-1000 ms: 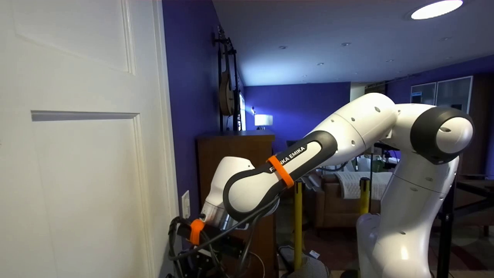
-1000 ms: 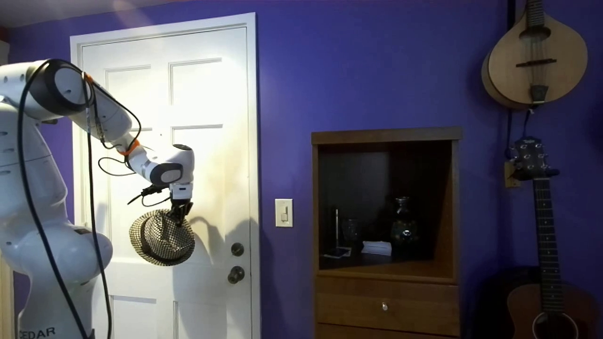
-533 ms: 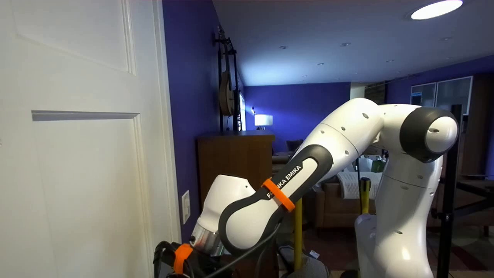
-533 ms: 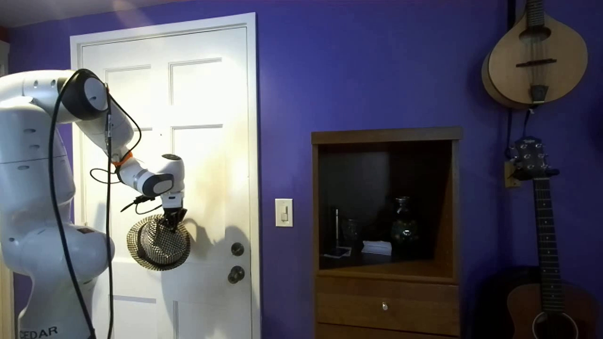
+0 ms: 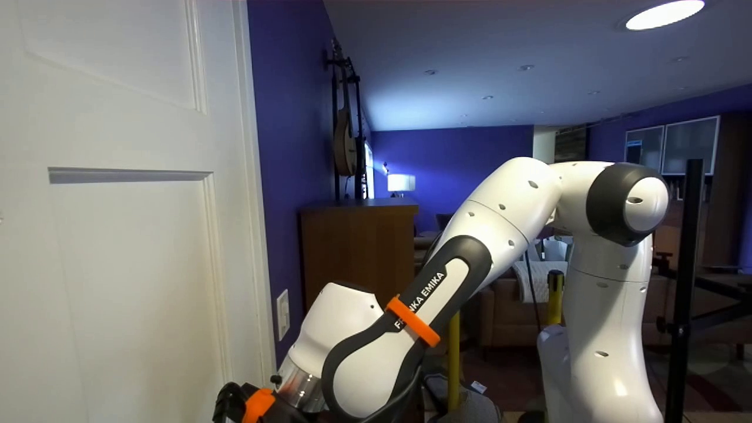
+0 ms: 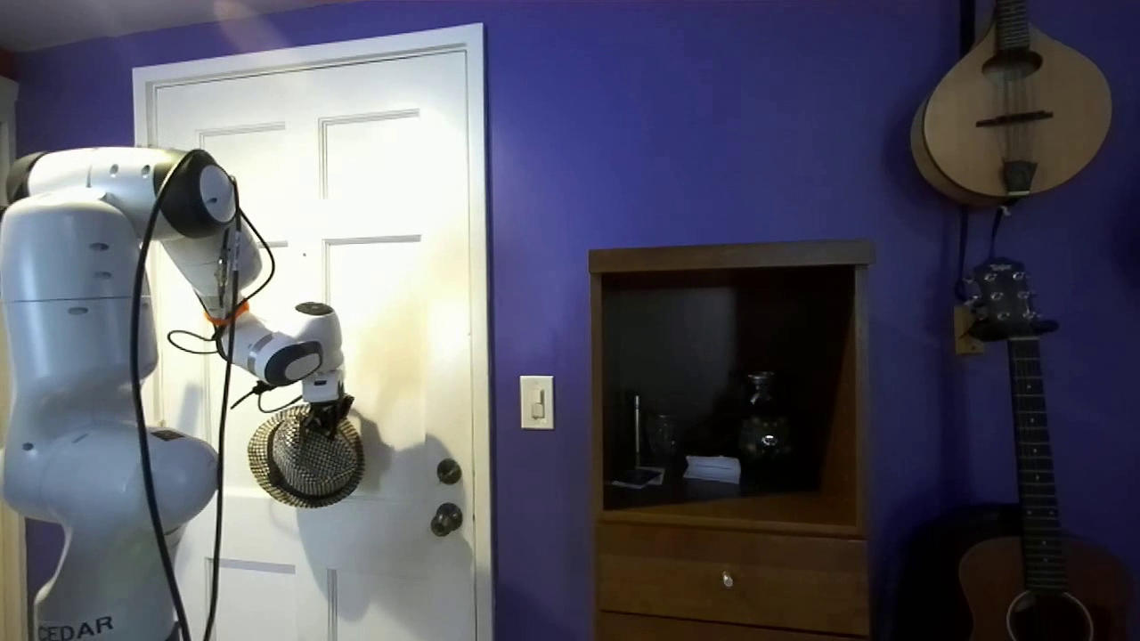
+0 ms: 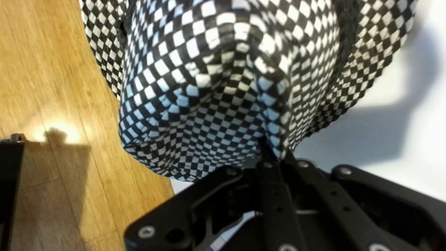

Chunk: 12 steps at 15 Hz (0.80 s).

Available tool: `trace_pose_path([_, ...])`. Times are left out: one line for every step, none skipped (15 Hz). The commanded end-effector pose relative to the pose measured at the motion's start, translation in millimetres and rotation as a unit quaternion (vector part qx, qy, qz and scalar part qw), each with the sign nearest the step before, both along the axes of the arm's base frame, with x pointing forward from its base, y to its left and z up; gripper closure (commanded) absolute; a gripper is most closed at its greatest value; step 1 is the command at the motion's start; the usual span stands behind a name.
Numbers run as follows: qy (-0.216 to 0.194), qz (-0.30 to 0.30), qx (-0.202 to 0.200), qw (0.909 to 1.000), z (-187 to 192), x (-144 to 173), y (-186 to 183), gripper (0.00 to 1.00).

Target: Take the hat off of the top of the cabinet and hang it on the door

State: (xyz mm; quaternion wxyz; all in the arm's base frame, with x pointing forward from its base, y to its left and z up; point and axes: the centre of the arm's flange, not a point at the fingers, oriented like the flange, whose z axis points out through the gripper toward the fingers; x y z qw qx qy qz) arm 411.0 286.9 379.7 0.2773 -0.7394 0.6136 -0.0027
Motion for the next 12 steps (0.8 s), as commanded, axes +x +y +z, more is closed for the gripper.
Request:
trace_pose_path([-0.020,-0.001,0.025,0.9995,-2,22,25,0.99])
trace_pose_path([-0.021,0.000,0.025,0.9995,-1,24,29,0.99])
trace_pose_path([-0.025,0.004,0.031,0.9992,0,26,34,0.99])
trace_pose_path([-0.029,0.004,0.035,0.9990,3,27,38,0.99])
trace_pose_path([-0.031,0.000,0.037,0.9988,5,28,43,0.99])
trace_pose_path([-0.032,0.003,0.038,0.9988,5,29,47,0.99])
trace_pose_path([-0.026,0.004,0.032,0.9991,3,29,51,0.99])
trace_pose_path([-0.017,0.005,0.028,0.9994,-1,29,53,0.99])
trace_pose_path([-0.007,0.003,0.021,0.9997,-8,29,53,0.99])
trace_pose_path([0.000,0.002,0.008,1.0000,-15,30,54,0.99])
trace_pose_path([0.003,0.003,-0.003,1.0000,-23,32,56,0.99])
trace_pose_path([0.010,0.003,-0.012,0.9999,-29,33,59,0.99])
